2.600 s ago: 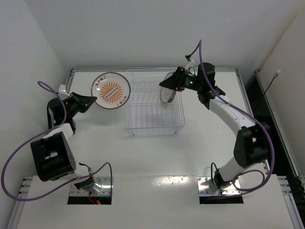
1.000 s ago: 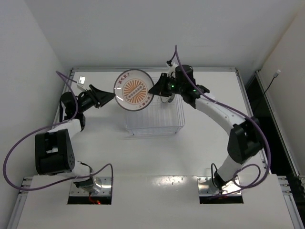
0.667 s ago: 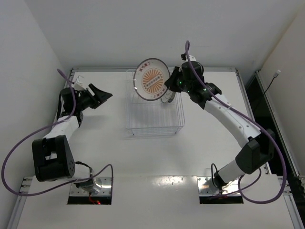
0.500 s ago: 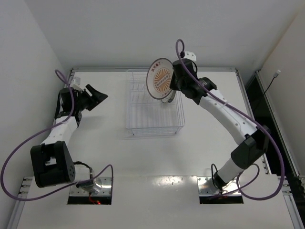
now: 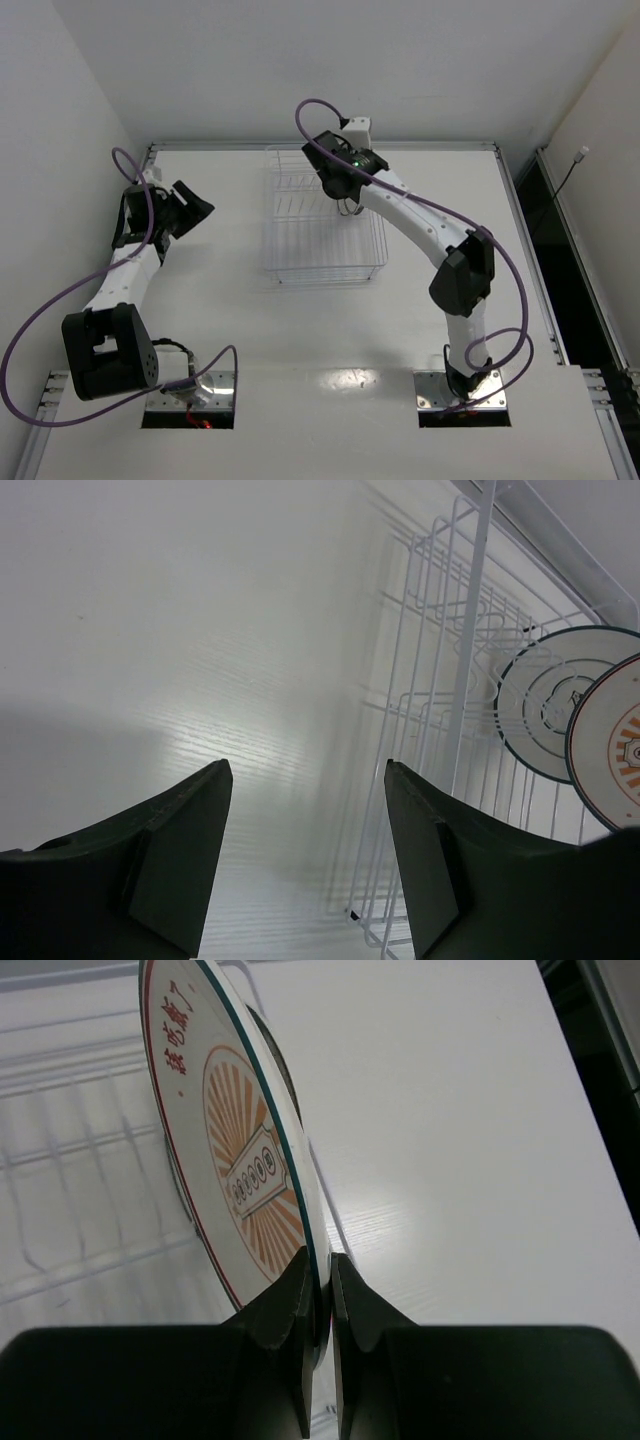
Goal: Load the plates into the dish rack
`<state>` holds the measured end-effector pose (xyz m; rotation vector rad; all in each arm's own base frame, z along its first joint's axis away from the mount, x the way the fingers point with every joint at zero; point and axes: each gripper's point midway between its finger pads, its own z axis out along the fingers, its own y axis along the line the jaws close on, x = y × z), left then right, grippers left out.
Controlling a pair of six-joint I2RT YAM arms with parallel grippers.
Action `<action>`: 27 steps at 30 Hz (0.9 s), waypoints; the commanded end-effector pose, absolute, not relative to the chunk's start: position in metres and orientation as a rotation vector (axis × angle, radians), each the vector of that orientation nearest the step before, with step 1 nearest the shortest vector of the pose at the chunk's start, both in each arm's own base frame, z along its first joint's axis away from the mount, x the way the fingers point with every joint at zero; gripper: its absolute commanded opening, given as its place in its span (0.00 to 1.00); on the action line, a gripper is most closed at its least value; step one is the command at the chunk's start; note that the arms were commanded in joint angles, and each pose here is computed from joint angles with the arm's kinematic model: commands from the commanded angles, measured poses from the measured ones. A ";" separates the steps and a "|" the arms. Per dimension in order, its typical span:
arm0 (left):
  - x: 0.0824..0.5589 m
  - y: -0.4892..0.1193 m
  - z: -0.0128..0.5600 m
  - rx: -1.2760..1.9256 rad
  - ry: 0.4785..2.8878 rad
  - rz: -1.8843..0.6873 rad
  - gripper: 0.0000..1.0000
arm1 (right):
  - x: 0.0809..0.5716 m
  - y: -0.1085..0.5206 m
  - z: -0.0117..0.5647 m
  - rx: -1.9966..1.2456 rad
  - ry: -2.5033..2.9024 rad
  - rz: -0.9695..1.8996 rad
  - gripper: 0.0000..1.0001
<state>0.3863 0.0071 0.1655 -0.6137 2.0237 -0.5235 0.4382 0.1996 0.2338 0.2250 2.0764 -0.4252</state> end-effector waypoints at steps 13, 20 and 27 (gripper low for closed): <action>0.395 0.009 0.174 -0.588 2.012 -0.519 0.59 | 0.479 0.222 0.208 0.162 2.057 -0.459 0.00; 0.396 0.007 0.168 -0.582 2.031 -0.523 0.59 | 0.489 0.230 0.199 0.128 2.082 -0.432 0.00; 0.398 0.006 0.166 -0.576 2.033 -0.533 0.59 | 0.479 0.229 0.226 0.100 2.077 -0.370 0.16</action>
